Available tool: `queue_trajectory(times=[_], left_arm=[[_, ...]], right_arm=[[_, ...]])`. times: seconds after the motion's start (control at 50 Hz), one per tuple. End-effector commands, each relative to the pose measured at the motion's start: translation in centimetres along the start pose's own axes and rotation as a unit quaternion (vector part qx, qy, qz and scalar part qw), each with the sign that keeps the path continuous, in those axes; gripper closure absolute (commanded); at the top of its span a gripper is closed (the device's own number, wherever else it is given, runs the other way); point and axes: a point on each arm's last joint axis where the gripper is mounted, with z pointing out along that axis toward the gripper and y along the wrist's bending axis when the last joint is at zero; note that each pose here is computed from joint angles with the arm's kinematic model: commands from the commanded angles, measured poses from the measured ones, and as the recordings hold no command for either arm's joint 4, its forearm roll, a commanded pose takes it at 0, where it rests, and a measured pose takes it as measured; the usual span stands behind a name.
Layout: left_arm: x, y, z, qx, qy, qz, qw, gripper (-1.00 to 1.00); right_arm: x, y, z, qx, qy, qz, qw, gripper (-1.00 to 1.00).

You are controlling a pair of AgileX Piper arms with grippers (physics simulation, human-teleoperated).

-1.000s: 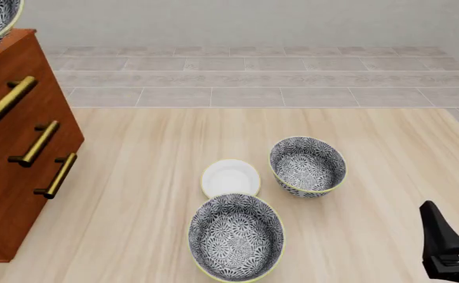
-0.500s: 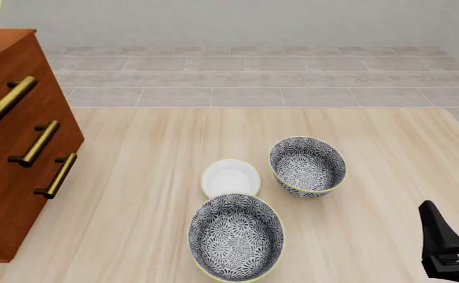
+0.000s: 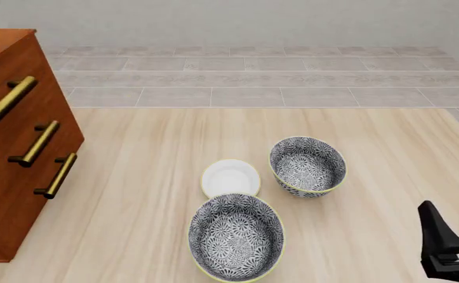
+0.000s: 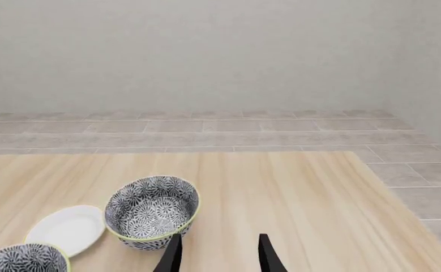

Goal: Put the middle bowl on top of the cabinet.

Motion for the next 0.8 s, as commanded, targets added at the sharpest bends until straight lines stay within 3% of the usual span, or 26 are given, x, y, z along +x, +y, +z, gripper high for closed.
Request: queue_trajectory(times=[0.02,0.8], left_arm=[[0.1,0.7,0.9,-0.011,0.000,-0.007,0.9999,1.00],[1.4,2.1,2.8,-0.032,0.016,-0.014,0.9993,1.00]], right_arm=[[0.0,0.0,0.0,0.000,0.000,-0.001,1.0000,-1.00],[0.0,0.0,0.0,0.001,0.001,-0.002,1.0000,-1.00]])
